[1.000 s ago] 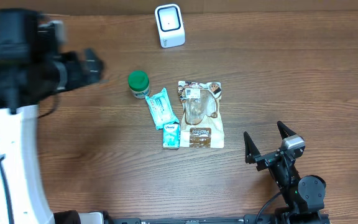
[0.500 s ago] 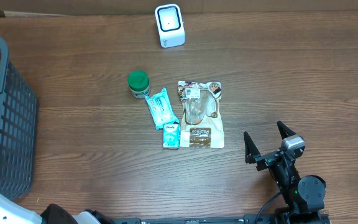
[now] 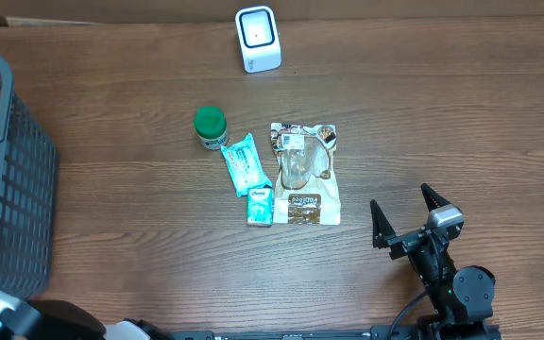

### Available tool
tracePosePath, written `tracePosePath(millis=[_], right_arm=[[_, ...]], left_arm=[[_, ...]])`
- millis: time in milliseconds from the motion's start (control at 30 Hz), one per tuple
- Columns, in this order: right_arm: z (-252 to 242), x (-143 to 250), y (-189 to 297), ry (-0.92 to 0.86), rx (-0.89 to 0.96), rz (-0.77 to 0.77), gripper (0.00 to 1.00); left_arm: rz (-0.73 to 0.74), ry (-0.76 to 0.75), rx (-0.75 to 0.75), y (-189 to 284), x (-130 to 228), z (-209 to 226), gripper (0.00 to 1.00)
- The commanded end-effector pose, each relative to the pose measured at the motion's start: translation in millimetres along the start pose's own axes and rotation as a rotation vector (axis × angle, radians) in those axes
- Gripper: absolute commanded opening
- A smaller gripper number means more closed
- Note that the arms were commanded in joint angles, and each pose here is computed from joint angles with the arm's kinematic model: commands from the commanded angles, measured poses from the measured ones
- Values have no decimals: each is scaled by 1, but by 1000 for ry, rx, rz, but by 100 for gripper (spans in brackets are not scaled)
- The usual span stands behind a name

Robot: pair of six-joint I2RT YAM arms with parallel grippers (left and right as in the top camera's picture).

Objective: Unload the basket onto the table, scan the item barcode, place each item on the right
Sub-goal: 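Return the left gripper into the grey basket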

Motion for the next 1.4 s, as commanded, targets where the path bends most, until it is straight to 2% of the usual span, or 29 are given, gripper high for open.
tracePosePath(millis=[0, 200, 633, 1033, 1367], right_arm=[[-1, 2, 0, -2, 4, -5, 100], [-1, 2, 0, -2, 3, -5, 100], [-1, 2, 0, -2, 3, -5, 100], [-1, 2, 0, -2, 3, -5, 100], [-1, 2, 0, -2, 4, -5, 100]], left_arm=[[43, 45, -116, -31, 3, 25, 82], [95, 64, -168, -53, 9, 40, 83], [89, 67, -168, -57, 7, 40, 86], [95, 138, -218, -76, 7, 73, 87], [79, 141, -241, -99, 11, 83, 88]])
Point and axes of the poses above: each gripper's point midway between its finger pads, its own y axis back along the fingers, its own z axis along the line the jaws close on, x = y × z, the point moved 1 cm from there along y, back along the fingers, and after that the axes turned 3 degrees about y, right-handed, at the moved point
